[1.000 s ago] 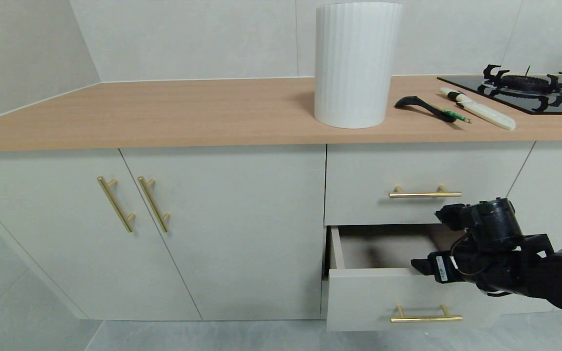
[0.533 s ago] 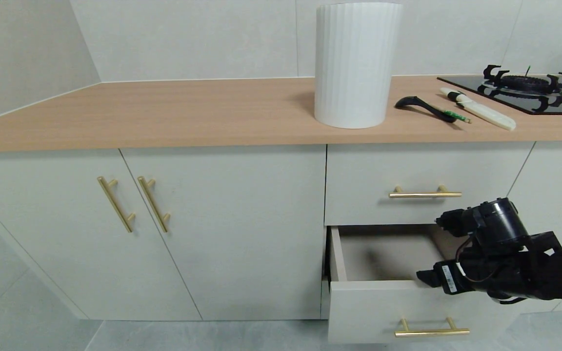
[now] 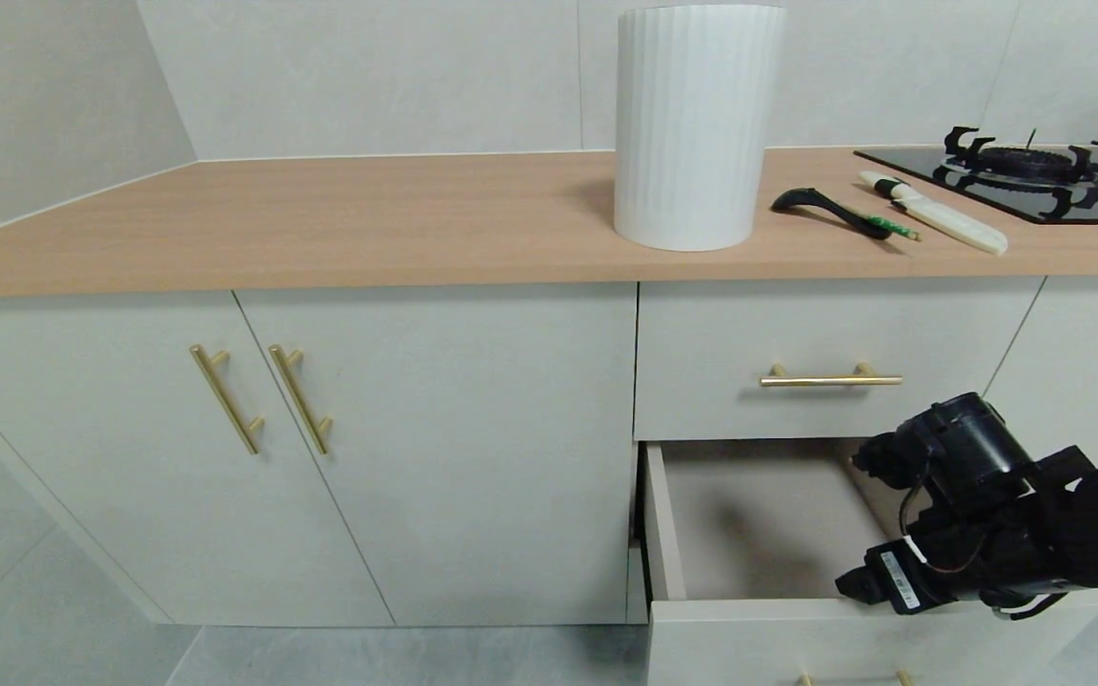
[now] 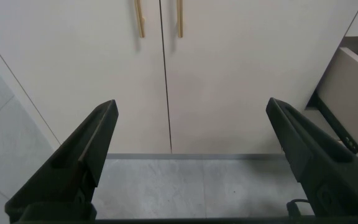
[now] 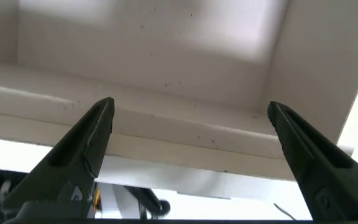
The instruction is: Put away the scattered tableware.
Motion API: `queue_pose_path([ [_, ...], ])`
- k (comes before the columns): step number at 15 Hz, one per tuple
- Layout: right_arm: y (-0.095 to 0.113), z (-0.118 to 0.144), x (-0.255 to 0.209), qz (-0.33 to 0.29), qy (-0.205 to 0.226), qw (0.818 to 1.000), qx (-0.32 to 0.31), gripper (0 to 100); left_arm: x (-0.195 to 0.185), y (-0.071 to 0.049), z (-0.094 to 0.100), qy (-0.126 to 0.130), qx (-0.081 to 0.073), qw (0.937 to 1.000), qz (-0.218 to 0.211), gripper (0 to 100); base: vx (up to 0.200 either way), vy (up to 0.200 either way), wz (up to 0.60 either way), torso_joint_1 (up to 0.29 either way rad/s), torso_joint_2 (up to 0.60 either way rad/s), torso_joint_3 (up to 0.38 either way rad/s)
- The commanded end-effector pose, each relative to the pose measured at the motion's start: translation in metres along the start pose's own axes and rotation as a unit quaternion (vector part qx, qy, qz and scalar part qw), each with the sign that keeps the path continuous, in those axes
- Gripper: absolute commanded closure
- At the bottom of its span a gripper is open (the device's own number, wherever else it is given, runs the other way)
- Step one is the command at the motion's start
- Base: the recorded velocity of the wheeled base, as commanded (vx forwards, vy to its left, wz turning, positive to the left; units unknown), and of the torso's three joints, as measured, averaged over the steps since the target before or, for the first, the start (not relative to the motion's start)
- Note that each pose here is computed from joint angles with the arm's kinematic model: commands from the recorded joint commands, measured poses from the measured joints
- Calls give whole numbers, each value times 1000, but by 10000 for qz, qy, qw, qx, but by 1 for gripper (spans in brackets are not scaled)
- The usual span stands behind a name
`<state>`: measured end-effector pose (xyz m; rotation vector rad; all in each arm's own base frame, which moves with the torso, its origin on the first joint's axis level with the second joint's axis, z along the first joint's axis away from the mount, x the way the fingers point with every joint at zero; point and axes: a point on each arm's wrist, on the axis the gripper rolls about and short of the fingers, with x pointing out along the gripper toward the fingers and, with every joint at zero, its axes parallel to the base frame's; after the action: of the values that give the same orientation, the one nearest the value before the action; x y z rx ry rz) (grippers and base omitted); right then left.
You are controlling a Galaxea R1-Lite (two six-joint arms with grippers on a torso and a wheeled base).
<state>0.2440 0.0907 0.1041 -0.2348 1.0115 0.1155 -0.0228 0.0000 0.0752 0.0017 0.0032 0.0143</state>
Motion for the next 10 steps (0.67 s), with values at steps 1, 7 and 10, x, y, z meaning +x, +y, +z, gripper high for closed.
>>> queue_pose_path([
  [1,2,-2,-6,30,42,9999,-143,0,0,0,0,7,-1,10000,5,0,0,0,0,0,0,0],
  [7,2,-20,-16,50,753,9935,-853,0,0,0,0,7,-1,10000,5,0,0,0,0,0,0,0],
  [10,5,-32,-19,84,1253,9842,-1249,0,0,0,0,7,-1,10000,5,0,0,0,0,0,0,0],
])
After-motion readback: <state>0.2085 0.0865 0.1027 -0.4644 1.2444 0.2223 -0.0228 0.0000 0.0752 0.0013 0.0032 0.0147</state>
